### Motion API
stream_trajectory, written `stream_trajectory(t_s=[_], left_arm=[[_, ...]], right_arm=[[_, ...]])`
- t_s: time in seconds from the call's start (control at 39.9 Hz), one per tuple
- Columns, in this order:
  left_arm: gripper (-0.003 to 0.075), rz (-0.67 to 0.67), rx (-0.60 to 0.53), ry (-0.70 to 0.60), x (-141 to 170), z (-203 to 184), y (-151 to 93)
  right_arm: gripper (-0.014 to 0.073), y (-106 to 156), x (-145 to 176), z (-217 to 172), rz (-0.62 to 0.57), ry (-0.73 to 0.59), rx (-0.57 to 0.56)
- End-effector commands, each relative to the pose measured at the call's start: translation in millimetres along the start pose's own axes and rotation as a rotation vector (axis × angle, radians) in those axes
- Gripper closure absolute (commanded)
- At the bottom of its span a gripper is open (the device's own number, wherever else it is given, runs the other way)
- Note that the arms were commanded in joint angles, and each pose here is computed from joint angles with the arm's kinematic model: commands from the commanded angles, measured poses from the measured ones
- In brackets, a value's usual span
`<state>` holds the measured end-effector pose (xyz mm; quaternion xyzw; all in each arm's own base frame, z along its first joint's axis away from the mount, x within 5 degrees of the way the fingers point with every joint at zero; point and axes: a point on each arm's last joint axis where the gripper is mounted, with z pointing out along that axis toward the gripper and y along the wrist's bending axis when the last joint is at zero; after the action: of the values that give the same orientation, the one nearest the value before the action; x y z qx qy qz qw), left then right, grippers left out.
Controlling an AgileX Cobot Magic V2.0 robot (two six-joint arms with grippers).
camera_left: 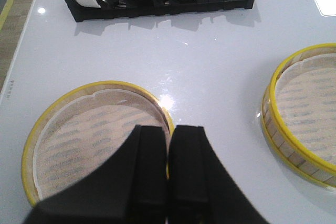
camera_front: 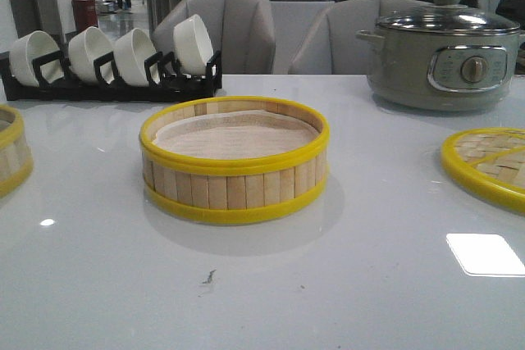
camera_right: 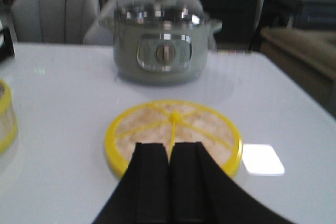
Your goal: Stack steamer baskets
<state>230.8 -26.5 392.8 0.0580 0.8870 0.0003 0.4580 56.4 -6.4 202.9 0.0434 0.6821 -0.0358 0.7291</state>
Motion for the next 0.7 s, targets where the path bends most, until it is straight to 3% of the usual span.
stream_trajectory(t_s=[0.0, 0.08, 0.25, 0.43, 0.68], left_arm=[[0.0636, 0.005, 0.0, -0.141, -17, -13, 0], [0.0636, 0.012, -0.007, -0.141, -18, -13, 1], [0.0636, 0.013, -0.008, -0.141, -18, -13, 1], [0.0636, 0.014, -0.009, -0.141, -18, -13, 1], [0.0636, 0.024, -0.018, -0.131, -17, -13, 2]], right_arm=[[0.0559, 0, -38, -7, 0.027, -0.29, 0.004], [0.0559, 0, -57, -10, 0.034, -0.28, 0.001], [0.0559, 2, -103, -4, 0.022, -0.039, -0.001], [0.0559, 4, -144, 42, 0.013, 0.208, -0.016], [0.0559, 9, -171, 97, 0.009, 0.317, -0.04]])
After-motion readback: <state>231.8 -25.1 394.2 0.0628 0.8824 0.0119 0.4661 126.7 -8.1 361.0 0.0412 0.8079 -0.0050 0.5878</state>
